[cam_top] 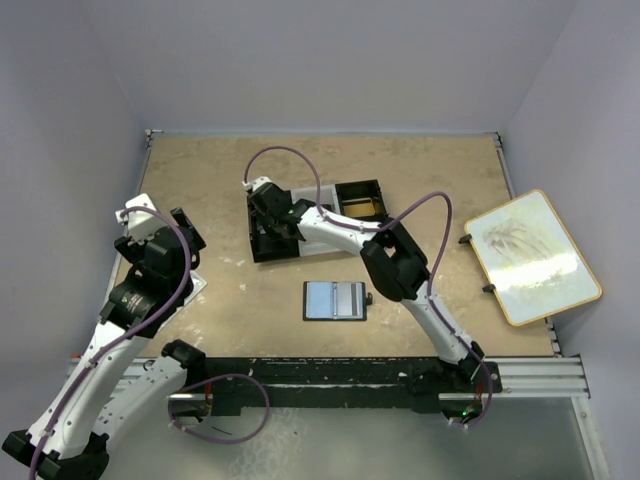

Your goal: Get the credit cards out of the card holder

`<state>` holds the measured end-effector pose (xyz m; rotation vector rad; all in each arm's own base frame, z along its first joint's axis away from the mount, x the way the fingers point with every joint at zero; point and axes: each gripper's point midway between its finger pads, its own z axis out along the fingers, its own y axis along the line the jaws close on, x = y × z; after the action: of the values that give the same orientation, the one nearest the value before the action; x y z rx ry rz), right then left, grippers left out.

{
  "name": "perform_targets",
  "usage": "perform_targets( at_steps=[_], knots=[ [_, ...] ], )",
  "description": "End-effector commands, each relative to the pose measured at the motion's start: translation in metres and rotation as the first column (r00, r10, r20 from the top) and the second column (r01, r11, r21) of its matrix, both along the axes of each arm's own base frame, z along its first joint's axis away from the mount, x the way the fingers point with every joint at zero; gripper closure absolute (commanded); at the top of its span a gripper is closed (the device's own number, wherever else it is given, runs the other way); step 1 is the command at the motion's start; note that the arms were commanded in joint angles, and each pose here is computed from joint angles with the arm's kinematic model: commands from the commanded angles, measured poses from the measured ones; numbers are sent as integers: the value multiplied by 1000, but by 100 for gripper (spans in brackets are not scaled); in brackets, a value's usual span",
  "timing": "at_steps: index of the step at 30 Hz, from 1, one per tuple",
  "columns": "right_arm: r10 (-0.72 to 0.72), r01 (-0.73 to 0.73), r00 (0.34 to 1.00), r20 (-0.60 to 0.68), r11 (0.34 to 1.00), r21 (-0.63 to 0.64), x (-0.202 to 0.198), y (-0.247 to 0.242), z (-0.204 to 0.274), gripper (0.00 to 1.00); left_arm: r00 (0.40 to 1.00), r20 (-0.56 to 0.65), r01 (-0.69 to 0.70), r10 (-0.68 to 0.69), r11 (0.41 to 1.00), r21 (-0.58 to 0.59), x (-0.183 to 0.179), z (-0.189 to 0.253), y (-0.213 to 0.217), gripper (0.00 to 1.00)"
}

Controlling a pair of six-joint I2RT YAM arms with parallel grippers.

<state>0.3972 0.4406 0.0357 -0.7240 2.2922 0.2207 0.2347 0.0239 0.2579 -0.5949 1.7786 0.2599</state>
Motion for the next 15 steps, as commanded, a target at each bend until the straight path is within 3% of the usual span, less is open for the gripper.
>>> perform_targets(
  at_steps=[1, 15],
  knots=[
    [-5, 7, 1000, 21, 998, -67, -3, -4, -5, 98, 999, 36, -21, 21, 1000, -6, 0, 8, 4, 20],
    [-34, 41, 997, 75, 995, -95, 0, -3, 12, 99, 998, 48, -31, 31, 999, -8, -2, 10, 6, 20]
  ],
)
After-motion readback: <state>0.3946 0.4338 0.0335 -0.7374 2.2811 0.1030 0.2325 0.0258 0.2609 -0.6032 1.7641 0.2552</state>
